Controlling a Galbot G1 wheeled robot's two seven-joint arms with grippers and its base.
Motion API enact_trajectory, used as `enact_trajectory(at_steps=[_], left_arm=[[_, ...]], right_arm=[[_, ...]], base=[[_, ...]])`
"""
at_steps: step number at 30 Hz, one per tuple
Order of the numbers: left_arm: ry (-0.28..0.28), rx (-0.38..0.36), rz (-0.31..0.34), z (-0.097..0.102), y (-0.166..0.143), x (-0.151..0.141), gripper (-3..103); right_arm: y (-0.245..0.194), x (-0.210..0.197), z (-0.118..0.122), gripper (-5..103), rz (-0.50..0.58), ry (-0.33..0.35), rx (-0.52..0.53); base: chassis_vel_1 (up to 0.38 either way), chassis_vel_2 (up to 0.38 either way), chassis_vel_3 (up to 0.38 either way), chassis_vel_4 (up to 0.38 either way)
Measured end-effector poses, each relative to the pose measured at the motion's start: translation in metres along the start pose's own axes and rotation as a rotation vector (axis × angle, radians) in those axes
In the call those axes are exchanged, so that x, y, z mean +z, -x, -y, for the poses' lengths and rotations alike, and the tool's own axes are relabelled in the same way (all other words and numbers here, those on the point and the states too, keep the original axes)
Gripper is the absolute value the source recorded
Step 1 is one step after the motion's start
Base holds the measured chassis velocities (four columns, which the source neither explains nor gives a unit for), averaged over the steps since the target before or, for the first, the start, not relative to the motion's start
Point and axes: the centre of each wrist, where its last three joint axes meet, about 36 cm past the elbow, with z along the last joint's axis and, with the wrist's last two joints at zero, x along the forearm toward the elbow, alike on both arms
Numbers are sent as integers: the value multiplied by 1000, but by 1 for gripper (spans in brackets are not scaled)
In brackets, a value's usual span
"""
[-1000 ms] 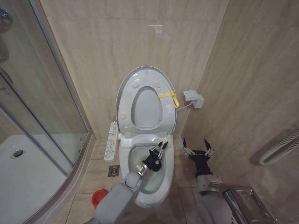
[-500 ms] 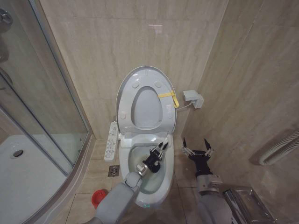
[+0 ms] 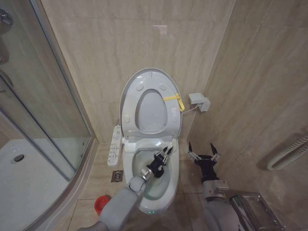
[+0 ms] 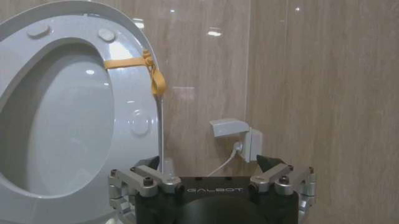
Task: Open the toilet lid, clean the toilet bowl with a toilet brush, close the toilet lid, and flush.
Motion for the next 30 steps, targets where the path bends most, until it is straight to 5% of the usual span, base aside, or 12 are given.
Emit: enact_trajectory(at_steps=[6,11,19,26,30], left_arm=[[-11,12,69,6,20,-18,19],[-12,16,10,5,14,-1,19],[-18,30,81,13,25,-17,19],[-12,30,19,12,18,-1,19],[-7,34,54,11,25,-15,19]], right_arm=[[0,0,0,100,0,0,0],[0,0,0,100,0,0,0],[0,0,0,100,0,0,0],[0,0,0,100,0,0,0],[0,0,0,100,0,0,0]], base=[[0,0,0,0],[0,0,0,0],[0,0,0,0],[0,0,0,0],[0,0,0,0]])
